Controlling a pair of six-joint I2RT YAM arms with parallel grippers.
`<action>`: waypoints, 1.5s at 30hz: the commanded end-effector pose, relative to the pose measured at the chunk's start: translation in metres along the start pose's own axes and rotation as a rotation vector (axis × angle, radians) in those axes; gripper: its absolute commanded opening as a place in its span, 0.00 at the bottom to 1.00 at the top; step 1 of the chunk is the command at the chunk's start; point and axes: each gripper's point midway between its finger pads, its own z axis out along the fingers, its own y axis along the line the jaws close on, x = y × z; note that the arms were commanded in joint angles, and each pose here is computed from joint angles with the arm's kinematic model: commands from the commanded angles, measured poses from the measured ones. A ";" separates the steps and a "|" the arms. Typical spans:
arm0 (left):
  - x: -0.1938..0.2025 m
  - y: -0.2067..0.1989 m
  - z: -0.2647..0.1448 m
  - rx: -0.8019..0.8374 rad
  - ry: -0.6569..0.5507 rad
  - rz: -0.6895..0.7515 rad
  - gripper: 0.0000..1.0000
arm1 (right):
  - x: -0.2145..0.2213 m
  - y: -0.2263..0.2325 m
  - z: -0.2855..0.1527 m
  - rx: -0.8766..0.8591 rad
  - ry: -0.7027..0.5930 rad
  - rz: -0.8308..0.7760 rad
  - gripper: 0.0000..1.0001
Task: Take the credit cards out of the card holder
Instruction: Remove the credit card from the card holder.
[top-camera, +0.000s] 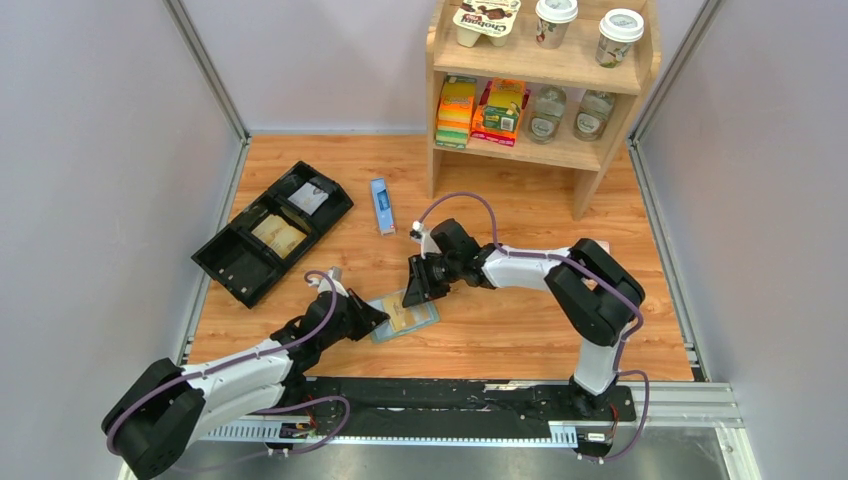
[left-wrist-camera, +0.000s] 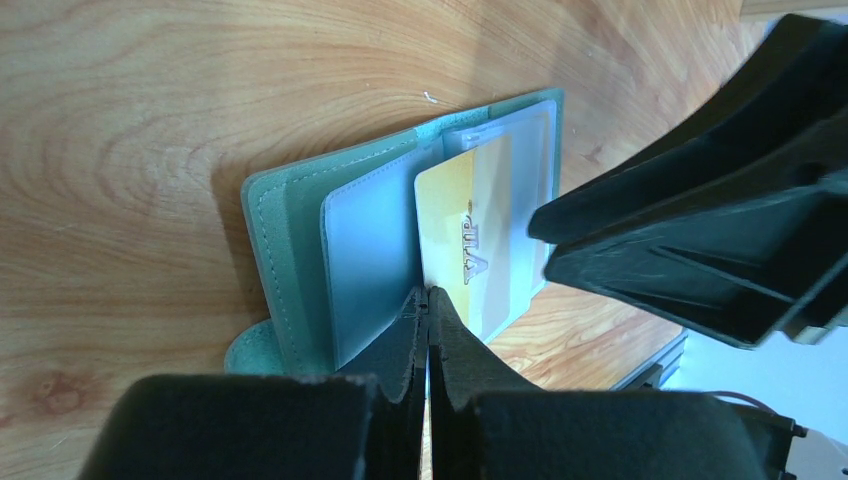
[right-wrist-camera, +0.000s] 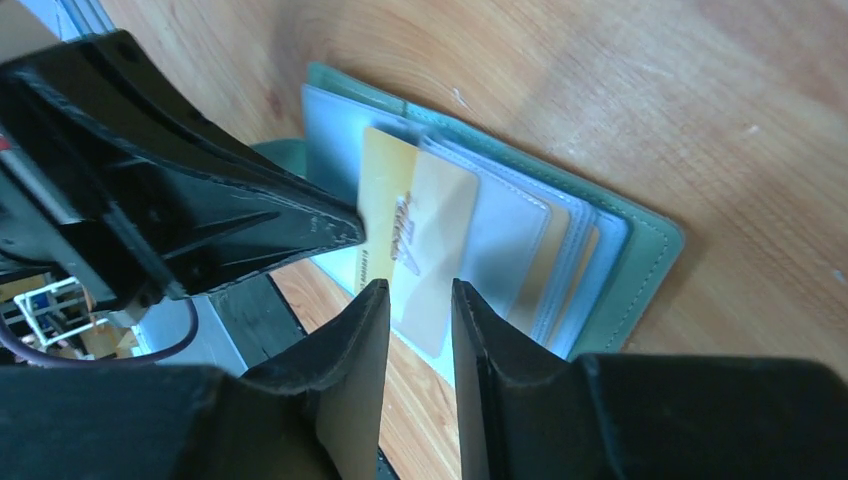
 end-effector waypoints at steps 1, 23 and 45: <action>-0.004 -0.012 0.001 0.035 -0.010 0.014 0.00 | 0.003 0.001 0.010 -0.055 0.008 0.009 0.31; 0.000 -0.005 0.008 0.020 -0.002 -0.031 0.38 | 0.043 -0.066 0.008 0.086 0.117 0.200 0.25; -0.010 -0.005 -0.006 0.009 -0.043 0.037 0.00 | 0.040 -0.065 0.006 0.095 0.101 0.193 0.27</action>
